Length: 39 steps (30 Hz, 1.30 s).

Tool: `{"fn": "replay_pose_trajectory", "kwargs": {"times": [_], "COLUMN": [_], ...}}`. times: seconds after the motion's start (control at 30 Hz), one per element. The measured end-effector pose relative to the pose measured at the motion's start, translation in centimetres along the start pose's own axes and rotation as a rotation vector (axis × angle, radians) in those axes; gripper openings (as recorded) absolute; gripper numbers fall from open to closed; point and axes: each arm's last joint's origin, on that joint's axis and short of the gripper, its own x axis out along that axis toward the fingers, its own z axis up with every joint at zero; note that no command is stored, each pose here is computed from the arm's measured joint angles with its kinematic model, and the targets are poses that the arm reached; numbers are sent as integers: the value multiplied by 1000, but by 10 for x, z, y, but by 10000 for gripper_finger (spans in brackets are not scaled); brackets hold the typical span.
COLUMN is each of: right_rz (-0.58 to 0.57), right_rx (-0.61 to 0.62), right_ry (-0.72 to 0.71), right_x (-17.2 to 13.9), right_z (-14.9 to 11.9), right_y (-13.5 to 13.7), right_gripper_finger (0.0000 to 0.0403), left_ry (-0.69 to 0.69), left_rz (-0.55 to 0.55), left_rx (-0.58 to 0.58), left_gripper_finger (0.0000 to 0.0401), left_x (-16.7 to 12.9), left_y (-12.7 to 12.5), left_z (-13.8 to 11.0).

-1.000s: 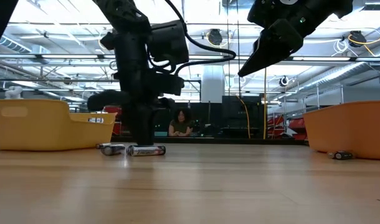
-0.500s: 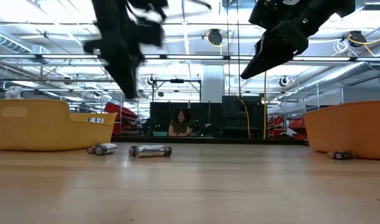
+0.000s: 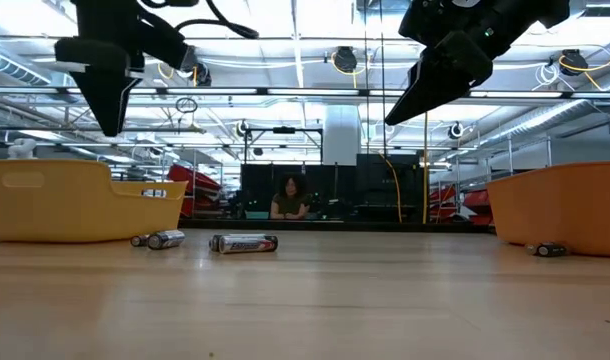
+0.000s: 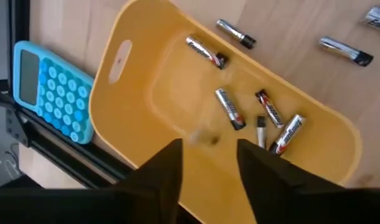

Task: Sort batteries
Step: Put the silver battery into the yellow bin

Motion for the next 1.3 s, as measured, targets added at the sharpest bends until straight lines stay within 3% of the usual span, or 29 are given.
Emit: {"fn": "replay_pose_trajectory", "kwargs": {"times": [0.1, 0.27, 0.33, 0.5, 0.73, 1.3], "right_rz": [0, 0, 0, 0, 1, 1], "right_rx": [5, 0, 0, 2, 1, 2], "right_ry": [0, 0, 1, 1, 1, 1], "right_x": [0, 0, 0, 0, 0, 0], "right_z": [0, 0, 0, 0, 0, 0], "right_y": [0, 0, 0, 0, 0, 0], "right_gripper_finger": [160, 160, 160, 160, 160, 160], "left_ry": [-39, -324, -374, -230, -35, -29], "left_rz": [-43, -263, -296, -243, -265, -218], "left_rx": [-9, 90, 107, 1, -57, -109], "left_gripper_finger": [190, 198, 198, 198, 198, 191], "left_x": [0, -10, -9, 26, 61, 71], "left_y": [-3, -33, -44, -60, -83, -85], "left_z": [4, 29, 36, 50, 56, 59]}}
